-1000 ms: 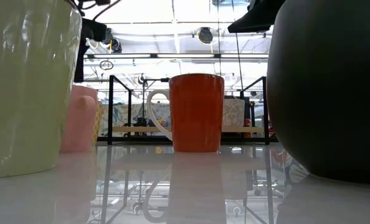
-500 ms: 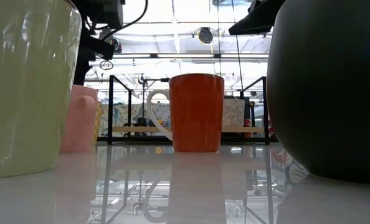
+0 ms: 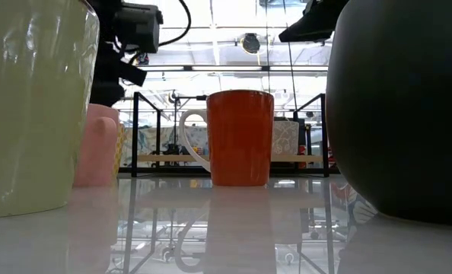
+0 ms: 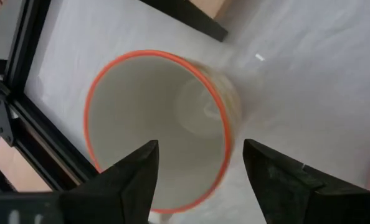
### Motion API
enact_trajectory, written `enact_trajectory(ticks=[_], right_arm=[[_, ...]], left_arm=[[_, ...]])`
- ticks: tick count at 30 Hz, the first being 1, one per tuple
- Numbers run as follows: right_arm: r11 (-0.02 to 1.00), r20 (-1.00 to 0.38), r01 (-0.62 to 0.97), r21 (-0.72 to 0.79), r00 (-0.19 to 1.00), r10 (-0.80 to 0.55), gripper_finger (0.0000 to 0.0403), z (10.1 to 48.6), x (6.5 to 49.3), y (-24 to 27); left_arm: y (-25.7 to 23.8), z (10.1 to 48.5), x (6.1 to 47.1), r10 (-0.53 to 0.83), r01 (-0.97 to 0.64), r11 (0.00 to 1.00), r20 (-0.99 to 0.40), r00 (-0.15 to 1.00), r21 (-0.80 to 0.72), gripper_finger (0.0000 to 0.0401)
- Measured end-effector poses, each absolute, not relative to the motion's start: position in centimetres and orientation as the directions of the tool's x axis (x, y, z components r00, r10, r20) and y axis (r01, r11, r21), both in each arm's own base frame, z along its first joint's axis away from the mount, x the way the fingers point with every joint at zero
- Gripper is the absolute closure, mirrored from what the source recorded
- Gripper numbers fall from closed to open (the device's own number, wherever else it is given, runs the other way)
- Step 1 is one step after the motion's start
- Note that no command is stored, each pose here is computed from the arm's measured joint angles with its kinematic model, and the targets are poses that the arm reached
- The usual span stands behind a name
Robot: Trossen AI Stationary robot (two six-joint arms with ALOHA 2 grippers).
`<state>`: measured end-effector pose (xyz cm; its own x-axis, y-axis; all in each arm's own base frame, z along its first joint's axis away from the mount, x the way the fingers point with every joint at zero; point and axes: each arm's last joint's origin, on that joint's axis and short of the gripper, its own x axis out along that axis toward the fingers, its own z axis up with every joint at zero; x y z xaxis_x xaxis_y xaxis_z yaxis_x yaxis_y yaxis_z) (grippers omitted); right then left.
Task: Place coffee mugs
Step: Put the yellow mug on the shelf
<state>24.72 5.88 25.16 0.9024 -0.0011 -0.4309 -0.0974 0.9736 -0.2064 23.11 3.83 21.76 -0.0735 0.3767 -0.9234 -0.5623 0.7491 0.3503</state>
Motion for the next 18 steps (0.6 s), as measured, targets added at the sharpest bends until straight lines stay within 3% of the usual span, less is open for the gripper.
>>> enact_trajectory(ticks=[8, 18], right_arm=[[0.974, -0.432, -0.098, -0.206, 0.902, -0.001, 0.0241, 25.2, 24.7, 5.9], [0.974, -0.433, -0.098, -0.206, 0.901, -0.001, 0.0241, 25.1, 24.7, 5.9]], left_arm=[[4.2, 20.5, 23.7, 0.351, -0.549, 0.755, -0.928, -0.126, 0.36, 0.018], [4.1, 20.6, 23.7, 0.33, -0.548, 0.766, -0.937, -0.113, 0.336, 0.0364]])
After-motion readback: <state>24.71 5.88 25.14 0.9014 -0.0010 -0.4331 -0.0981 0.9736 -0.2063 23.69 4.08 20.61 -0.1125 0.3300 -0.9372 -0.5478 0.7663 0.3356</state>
